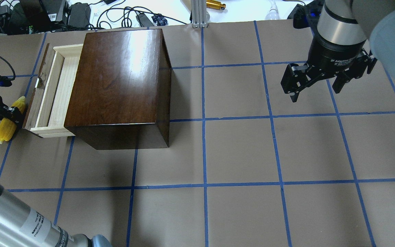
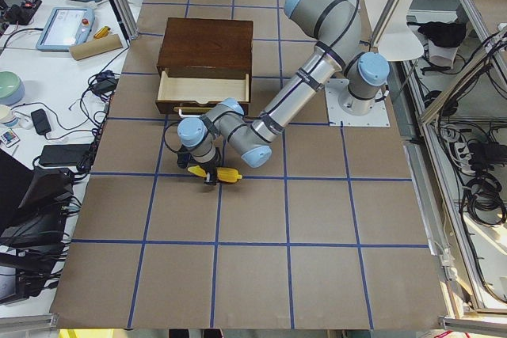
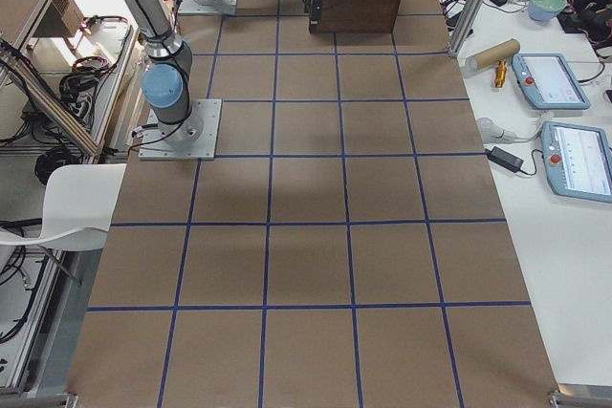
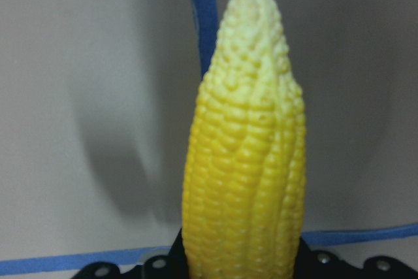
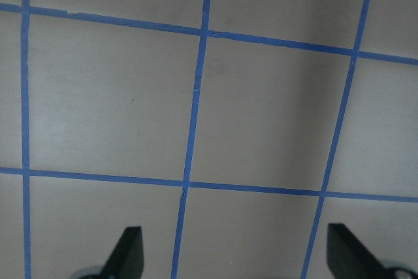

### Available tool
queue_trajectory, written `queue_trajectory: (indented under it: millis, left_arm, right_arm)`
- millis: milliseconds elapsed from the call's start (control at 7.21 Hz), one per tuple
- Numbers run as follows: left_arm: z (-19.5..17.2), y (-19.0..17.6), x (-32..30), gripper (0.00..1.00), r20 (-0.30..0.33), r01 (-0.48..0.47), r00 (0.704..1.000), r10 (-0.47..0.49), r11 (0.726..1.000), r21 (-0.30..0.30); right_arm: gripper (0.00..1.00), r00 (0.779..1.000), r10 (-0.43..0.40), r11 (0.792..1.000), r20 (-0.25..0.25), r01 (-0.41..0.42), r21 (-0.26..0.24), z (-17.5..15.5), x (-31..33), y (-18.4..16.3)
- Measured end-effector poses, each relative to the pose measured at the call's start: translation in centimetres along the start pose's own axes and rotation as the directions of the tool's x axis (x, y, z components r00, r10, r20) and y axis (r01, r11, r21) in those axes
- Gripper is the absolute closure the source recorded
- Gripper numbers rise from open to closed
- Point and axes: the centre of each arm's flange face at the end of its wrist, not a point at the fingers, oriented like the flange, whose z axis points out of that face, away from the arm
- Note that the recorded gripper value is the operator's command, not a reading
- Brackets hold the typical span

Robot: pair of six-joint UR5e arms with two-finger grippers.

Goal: Open drawer and put corn inside
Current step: 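Lift the corn and carry it over the open drawer with the left gripper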

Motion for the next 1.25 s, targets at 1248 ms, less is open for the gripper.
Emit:
queue_trajectory:
  millis: [1248]
  left_arm:
    - [-20.9,-1.8,17.7,1.0,-0.022,0.12,0.993,-0.119,0.991,0.054]
  right_arm:
    - [0.0,1.0,0.0,1.0,0.0,0.0,-0.001,0.0,0.0,0.0]
